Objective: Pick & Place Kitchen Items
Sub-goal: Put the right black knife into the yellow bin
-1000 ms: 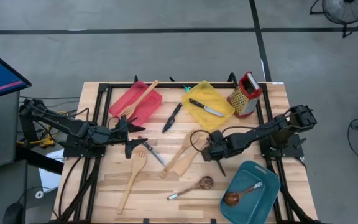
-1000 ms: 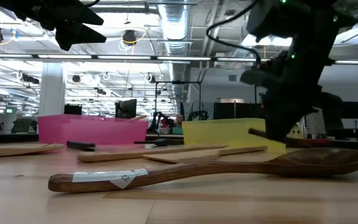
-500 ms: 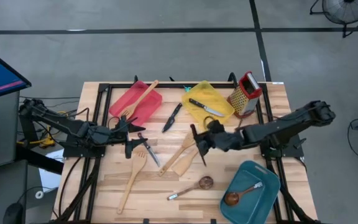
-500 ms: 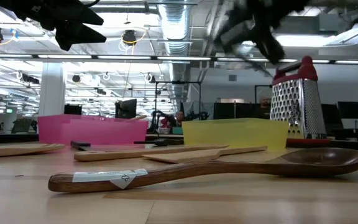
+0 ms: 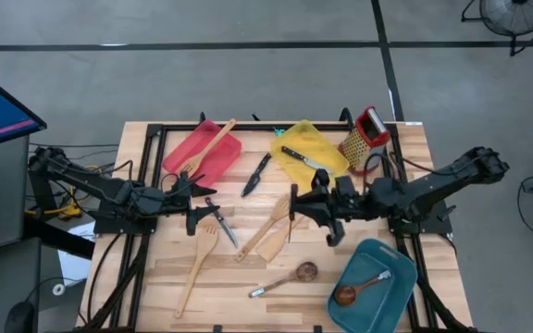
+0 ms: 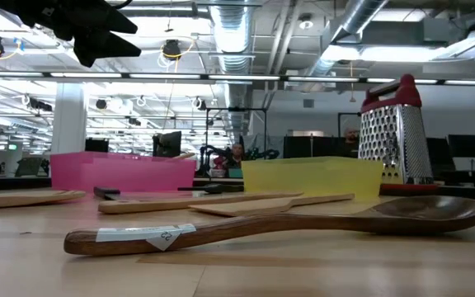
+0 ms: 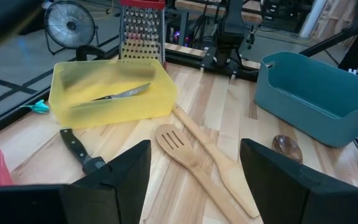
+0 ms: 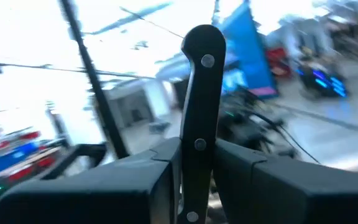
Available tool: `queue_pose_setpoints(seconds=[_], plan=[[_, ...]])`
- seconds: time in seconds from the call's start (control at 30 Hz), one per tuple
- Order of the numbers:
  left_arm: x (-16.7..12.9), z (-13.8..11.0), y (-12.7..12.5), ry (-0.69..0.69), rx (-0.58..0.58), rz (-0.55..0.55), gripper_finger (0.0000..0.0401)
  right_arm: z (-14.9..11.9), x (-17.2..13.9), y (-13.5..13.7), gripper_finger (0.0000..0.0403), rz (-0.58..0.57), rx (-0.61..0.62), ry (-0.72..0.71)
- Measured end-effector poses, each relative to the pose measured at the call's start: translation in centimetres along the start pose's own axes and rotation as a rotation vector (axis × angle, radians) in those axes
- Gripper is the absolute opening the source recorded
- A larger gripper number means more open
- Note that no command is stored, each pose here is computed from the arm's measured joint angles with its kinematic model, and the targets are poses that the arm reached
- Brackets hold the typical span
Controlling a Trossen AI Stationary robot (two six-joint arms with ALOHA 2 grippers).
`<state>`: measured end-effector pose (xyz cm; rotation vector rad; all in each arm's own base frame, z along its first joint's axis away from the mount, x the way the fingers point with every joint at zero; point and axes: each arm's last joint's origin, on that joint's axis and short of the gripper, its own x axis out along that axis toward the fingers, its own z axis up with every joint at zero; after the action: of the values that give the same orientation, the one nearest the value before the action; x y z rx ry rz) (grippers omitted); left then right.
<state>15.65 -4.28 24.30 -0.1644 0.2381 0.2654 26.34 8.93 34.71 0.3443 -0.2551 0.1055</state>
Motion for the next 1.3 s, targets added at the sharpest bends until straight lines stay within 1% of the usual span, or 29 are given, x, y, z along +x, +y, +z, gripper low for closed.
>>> queue_pose_setpoints(seconds=[0.13, 0.33, 0.43, 0.53, 0.63, 0.87, 0.93, 0.97, 1.03, 1.17, 1.3], plan=[[0.0, 0.0, 0.0, 0.0, 0.001, 0.0, 0.0227, 0.4, -0.2, 1.0, 0.0068, 0.138, -0.066, -0.032], [0.0, 0.0, 0.0, 0.0, 0.001, 0.0, 0.0227, 0.5, -0.4, 1.7, 0.0068, 0.369, -0.122, -0.024], [0.0, 0.0, 0.0, 0.0, 0.003, 0.0, 0.0227, 0.4, -0.4, 1.9, 0.0068, 0.439, -0.154, -0.021], [0.0, 0.0, 0.0, 0.0, 0.029, 0.0, 0.0227, 0.7, -0.6, 2.1, 0.0068, 0.502, -0.172, -0.051], [0.0, 0.0, 0.0, -0.001, 0.043, 0.001, 0.0227, 1.1, -0.7, 2.3, 0.0068, 0.541, -0.172, -0.085], [0.0, 0.0, 0.0, -0.001, 0.046, 0.002, 0.0227, 1.3, -0.7, 2.2, 0.0068, 0.528, -0.188, -0.116], [0.0, 0.0, 0.0, -0.001, 0.045, 0.002, 0.0227, 1.4, -0.5, 1.8, 0.0068, 0.454, -0.188, -0.122], [0.0, 0.0, 0.0, -0.001, 0.045, 0.002, 0.0227, 1.4, -0.4, 1.5, 0.0068, 0.387, -0.185, -0.127], [0.0, 0.0, 0.0, -0.001, 0.045, 0.003, 0.0227, 1.5, -0.1, 0.7, 0.0068, 0.204, -0.177, -0.141], [0.0, 0.0, 0.0, -0.001, 0.046, 0.003, 0.0227, 1.9, 0.0, -1.0, 0.0068, -0.199, -0.153, -0.198], [0.0, 0.0, 0.0, -0.001, 0.044, 0.004, 0.0227, 2.3, -0.2, -2.6, 0.0068, -0.531, -0.137, -0.245]])
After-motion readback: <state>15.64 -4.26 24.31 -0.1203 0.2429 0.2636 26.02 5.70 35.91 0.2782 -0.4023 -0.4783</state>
